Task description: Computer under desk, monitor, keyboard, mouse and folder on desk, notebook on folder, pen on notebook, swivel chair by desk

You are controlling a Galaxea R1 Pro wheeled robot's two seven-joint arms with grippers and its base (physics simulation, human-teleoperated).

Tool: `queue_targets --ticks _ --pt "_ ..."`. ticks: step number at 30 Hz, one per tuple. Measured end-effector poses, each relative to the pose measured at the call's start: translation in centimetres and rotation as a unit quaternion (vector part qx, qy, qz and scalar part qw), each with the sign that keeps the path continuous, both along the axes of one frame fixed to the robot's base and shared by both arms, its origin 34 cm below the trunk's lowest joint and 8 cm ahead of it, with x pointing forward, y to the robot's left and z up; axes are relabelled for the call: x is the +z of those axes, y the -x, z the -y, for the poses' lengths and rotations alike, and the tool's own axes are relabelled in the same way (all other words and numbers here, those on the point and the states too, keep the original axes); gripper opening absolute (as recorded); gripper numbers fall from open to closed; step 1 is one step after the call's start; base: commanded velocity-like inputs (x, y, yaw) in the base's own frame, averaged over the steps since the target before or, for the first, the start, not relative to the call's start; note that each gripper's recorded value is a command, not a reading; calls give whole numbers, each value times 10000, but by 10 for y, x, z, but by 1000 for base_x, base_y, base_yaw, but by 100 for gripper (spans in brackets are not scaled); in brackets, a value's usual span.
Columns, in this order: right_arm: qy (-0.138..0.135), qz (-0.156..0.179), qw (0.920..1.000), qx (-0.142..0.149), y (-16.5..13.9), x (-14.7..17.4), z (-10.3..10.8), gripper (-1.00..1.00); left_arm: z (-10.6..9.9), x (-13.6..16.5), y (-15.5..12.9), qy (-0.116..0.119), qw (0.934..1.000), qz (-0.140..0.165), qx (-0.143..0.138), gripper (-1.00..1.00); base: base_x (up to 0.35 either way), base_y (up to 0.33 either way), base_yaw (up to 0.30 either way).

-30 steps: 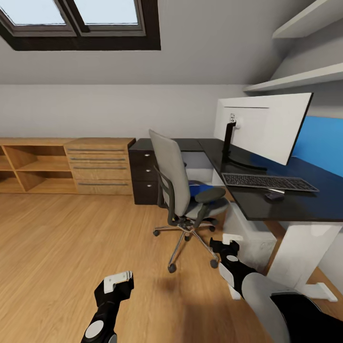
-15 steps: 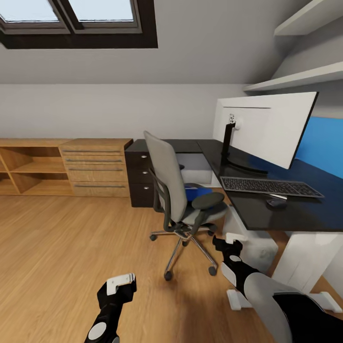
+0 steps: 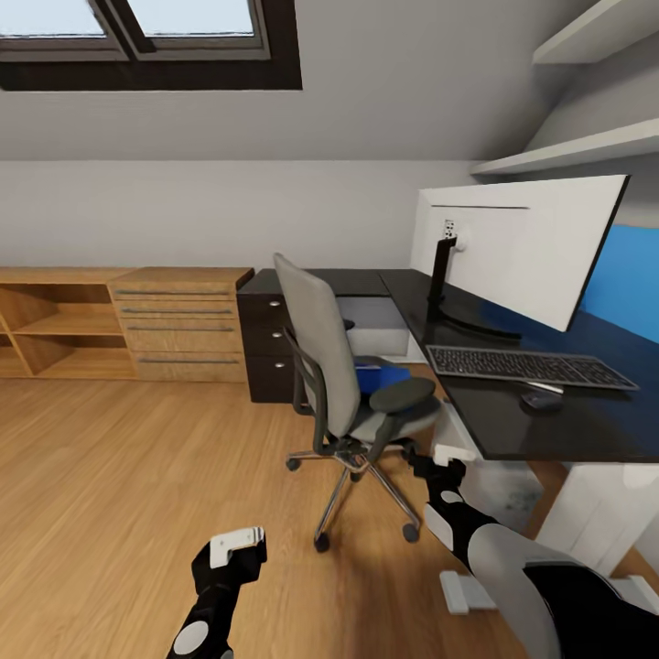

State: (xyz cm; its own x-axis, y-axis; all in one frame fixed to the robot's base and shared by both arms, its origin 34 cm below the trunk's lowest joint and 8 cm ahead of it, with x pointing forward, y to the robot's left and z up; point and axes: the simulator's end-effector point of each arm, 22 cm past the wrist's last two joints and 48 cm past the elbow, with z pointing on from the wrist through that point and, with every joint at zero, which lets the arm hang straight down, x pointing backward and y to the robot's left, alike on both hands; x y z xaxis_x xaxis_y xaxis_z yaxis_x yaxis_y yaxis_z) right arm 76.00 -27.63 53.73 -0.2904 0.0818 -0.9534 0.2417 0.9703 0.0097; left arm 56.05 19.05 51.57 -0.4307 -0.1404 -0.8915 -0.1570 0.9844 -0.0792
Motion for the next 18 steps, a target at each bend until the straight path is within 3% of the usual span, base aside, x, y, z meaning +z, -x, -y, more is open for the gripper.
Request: queue_targets --ticks 18 --pt "19 79 9999 77 -1 2 -5 100 10 0 1 8 9999 -2 -110 100 115 0 0"
